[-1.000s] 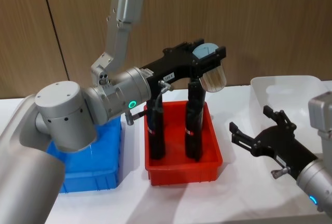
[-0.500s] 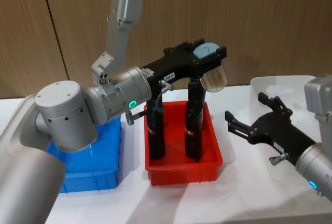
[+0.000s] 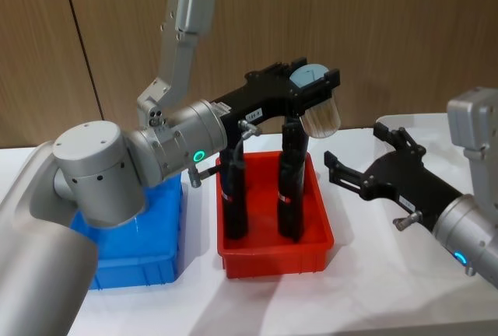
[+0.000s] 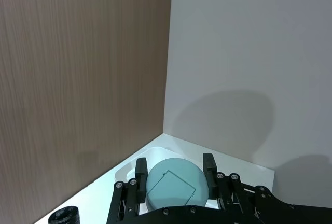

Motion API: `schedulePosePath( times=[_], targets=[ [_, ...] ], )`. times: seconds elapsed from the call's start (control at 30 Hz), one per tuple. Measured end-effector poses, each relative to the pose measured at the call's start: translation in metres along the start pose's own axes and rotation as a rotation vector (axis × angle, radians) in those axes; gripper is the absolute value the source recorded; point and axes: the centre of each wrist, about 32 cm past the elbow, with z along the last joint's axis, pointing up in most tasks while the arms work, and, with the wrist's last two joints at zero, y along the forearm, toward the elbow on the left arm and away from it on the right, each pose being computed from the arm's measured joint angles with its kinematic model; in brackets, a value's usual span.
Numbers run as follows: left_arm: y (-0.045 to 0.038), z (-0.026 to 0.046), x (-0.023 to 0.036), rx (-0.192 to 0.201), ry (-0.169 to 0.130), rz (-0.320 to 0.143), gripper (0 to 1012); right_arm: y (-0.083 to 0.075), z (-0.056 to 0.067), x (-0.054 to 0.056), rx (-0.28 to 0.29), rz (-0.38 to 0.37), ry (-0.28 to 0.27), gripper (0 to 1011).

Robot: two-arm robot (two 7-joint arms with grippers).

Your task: Pick the cotton swabs from the blue box and place them into the white box.

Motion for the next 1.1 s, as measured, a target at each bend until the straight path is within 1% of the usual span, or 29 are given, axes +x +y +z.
schedulePosePath(
  times=[0.07, 0.37, 1.1],
  targets=[
    [0.0000, 0.0000, 0.0000, 0.000, 0.000, 0.000, 659, 0.004, 0.004, -0.001, 0.005, 0.016, 0.004, 1002],
    [0.0000, 0.0000, 0.0000, 0.000, 0.000, 0.000, 659, 0.013, 0.011, -0.002, 0.010, 0.043, 0.005, 1002],
    [0.0000, 0.0000, 0.0000, 0.000, 0.000, 0.000, 659, 0.034, 0.016, 0.001, 0.003, 0.068, 0.005, 1002]
  ],
)
